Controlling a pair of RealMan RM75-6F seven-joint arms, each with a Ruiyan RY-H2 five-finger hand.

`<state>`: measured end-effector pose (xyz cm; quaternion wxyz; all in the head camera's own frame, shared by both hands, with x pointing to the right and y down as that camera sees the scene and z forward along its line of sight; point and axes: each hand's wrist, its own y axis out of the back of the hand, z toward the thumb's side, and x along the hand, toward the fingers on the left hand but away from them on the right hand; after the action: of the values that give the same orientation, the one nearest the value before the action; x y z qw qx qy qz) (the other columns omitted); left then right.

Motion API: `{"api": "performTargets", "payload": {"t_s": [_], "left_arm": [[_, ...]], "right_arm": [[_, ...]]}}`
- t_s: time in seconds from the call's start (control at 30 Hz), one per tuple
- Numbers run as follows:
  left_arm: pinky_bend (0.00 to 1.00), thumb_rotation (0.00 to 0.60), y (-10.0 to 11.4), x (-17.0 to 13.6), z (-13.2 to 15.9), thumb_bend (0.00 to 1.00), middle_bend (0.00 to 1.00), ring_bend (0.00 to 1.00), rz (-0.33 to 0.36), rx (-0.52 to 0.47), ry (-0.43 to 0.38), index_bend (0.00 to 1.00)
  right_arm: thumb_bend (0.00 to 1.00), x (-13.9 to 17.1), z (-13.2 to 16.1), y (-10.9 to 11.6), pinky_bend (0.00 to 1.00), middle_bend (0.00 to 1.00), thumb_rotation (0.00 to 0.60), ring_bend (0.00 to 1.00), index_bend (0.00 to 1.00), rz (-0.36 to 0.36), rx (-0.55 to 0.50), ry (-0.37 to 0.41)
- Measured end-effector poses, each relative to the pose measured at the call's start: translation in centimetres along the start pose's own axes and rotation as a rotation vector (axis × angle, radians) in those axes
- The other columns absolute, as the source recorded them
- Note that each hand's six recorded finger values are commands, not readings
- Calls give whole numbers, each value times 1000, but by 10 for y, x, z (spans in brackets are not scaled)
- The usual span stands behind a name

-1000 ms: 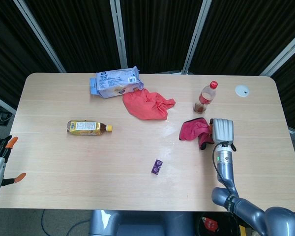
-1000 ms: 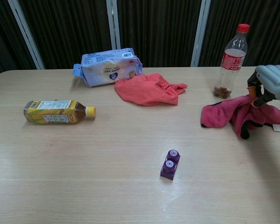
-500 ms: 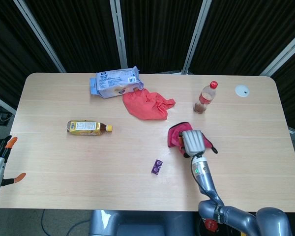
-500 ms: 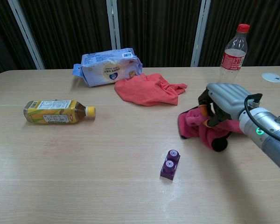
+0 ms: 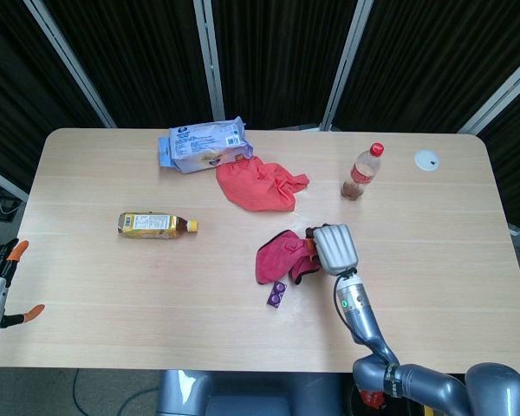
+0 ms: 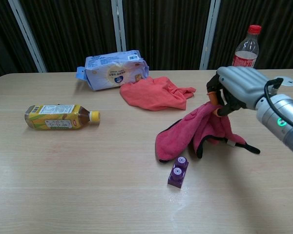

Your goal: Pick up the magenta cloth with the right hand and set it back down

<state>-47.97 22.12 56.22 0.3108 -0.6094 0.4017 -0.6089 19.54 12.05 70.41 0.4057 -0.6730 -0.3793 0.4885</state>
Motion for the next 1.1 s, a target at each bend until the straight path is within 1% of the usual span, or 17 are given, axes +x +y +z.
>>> {"api": "performTargets", "payload": {"t_s": [0.13, 0.27, 0.33, 0.47, 0.6, 0.73, 0.9, 0.97, 1.0, 1.03, 1.1], "left_arm": [[0, 600, 0, 0, 0, 41, 0, 0, -1, 1, 1, 0], [0, 600, 0, 0, 1, 41, 0, 0, 2, 5, -3, 0], [0, 600, 0, 0, 2, 41, 0, 0, 3, 6, -3, 0], [0, 600, 0, 0, 3, 42, 0, 0, 9, 8, -6, 0], [0, 600, 0, -1, 3, 41, 0, 0, 10, 12, -9, 0], [0, 600, 0, -1, 3, 41, 0, 0, 14, 11, -7, 0], [0, 600, 0, -1, 3, 41, 0, 0, 14, 13, -8, 0], [0, 600, 0, -1, 3, 42, 0, 0, 16, 12, -8, 0], [0, 600, 0, -1, 3, 42, 0, 0, 15, 11, -8, 0], [0, 600, 0, -1, 3, 42, 0, 0, 15, 11, -7, 0], [0, 600, 0, -1, 3, 42, 0, 0, 16, 10, -8, 0]], "right_arm": [[383, -7, -26, 23, 835, 727, 600, 662, 726, -52, 30, -44], [383, -11, -59, 57, 835, 727, 600, 661, 726, -118, 56, -101], [383, -11, -74, 71, 835, 726, 600, 661, 726, -140, 65, -127], [383, -5, -98, 87, 835, 727, 600, 662, 726, -155, 87, -171], [383, 4, -115, 91, 835, 727, 600, 662, 726, -146, 100, -202], [383, 13, -129, 88, 835, 726, 600, 658, 723, -128, 107, -226], [381, 19, -149, 83, 835, 701, 600, 607, 704, -111, 134, -281], [373, 21, -155, 83, 835, 667, 600, 579, 683, -108, 136, -305], [354, 21, -157, 83, 835, 635, 600, 554, 666, -108, 133, -312], [330, 21, -158, 83, 833, 605, 600, 529, 645, -109, 129, -319], [241, 21, -160, 83, 821, 497, 600, 441, 556, -104, 114, -327]]}}
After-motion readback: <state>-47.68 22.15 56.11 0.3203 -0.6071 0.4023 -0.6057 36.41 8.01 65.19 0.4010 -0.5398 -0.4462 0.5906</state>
